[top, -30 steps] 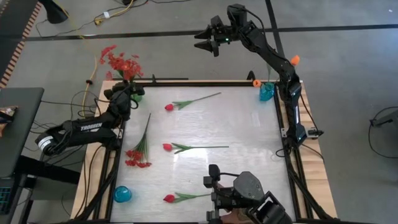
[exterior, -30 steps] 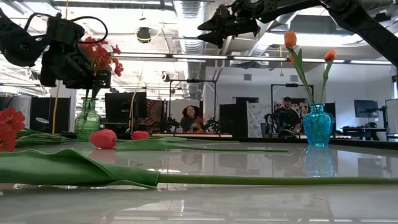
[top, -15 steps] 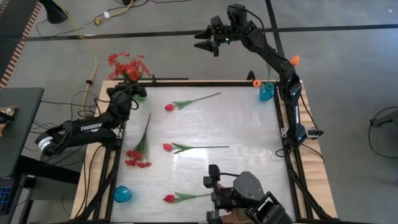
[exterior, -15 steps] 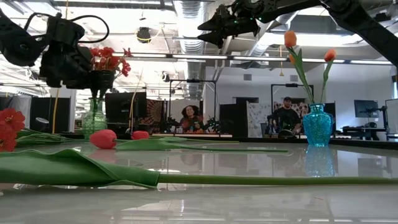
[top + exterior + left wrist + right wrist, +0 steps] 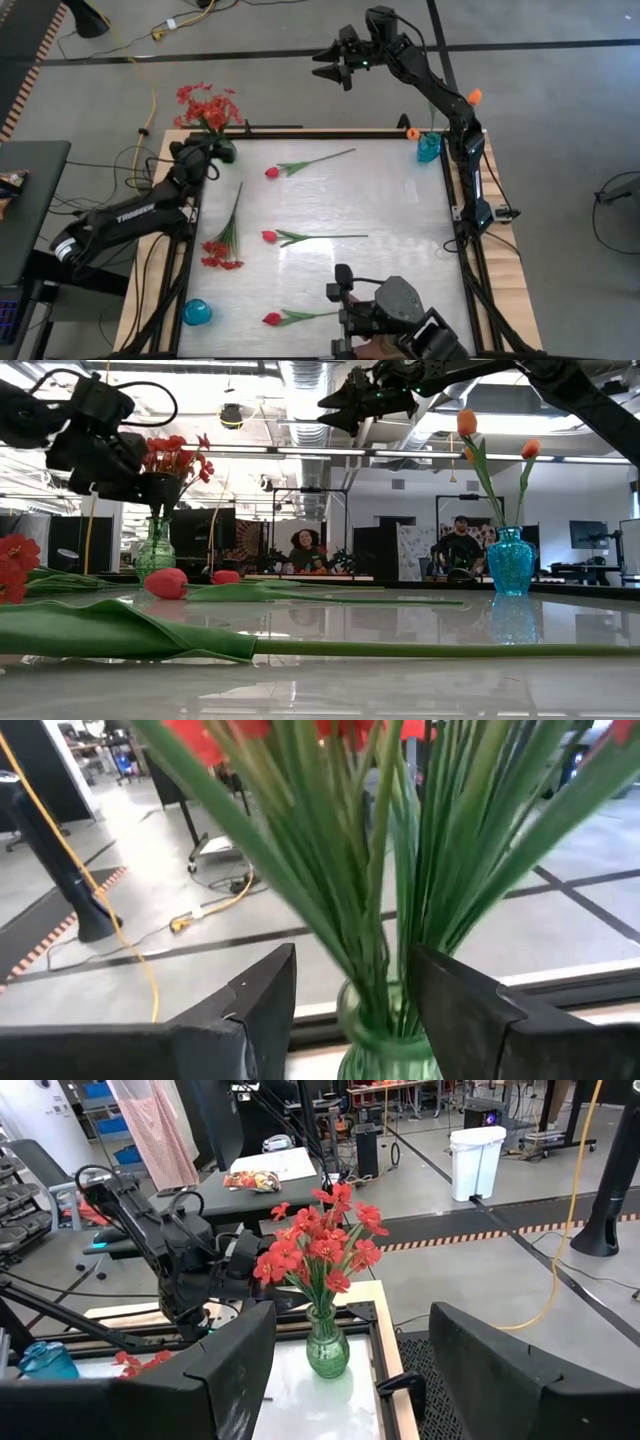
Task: Sort flowers into vase by color
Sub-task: Put the top red flowers into the green vase, then put the red flowers into the green vase
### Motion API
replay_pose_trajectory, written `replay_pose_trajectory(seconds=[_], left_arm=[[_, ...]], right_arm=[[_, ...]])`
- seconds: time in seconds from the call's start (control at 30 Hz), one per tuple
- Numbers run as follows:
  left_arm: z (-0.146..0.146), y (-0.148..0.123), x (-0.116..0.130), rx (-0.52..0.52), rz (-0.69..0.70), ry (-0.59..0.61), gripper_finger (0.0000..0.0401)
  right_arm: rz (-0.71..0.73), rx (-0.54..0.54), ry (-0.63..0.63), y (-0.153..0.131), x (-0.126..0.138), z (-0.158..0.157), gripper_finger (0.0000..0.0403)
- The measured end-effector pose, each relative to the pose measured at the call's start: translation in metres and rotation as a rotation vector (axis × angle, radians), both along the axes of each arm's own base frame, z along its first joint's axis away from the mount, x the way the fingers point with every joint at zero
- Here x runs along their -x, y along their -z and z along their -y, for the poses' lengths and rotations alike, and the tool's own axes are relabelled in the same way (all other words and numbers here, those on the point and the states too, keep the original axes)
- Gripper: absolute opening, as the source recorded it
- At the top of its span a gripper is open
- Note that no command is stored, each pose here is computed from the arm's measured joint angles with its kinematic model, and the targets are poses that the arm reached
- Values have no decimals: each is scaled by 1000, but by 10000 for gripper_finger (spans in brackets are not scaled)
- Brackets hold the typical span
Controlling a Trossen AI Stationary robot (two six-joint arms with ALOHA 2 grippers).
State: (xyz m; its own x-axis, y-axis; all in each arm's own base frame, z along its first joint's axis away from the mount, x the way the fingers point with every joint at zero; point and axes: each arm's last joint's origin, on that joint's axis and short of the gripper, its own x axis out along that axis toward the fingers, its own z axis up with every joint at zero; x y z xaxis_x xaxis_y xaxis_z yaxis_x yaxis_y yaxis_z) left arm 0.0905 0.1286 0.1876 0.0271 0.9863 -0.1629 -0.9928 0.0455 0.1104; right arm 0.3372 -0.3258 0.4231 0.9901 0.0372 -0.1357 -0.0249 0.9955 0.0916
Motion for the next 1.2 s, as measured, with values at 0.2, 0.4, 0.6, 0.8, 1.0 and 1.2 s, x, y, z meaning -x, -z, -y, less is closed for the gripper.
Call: replay_pose_trajectory(seconds=[0.2,0.4,0.6,0.8,1.0,1.2], left_arm=[[7,-7,7,-19,38,-2,183],[15,-8,10,16,81,104,183],[25,2,10,172,172,277,183],[38,15,8,368,208,415,183],[51,0,4,528,193,532,183],[63,-34,-4,612,228,635,183]], right_arm=[[7,7,0,-1,0,0,292],[7,7,-3,-1,-1,-1,292],[8,8,-12,-1,-4,-4,292],[8,8,-31,-1,-10,-10,292],[8,8,-60,-1,-19,-21,292],[7,7,-91,-1,-28,-32,292]])
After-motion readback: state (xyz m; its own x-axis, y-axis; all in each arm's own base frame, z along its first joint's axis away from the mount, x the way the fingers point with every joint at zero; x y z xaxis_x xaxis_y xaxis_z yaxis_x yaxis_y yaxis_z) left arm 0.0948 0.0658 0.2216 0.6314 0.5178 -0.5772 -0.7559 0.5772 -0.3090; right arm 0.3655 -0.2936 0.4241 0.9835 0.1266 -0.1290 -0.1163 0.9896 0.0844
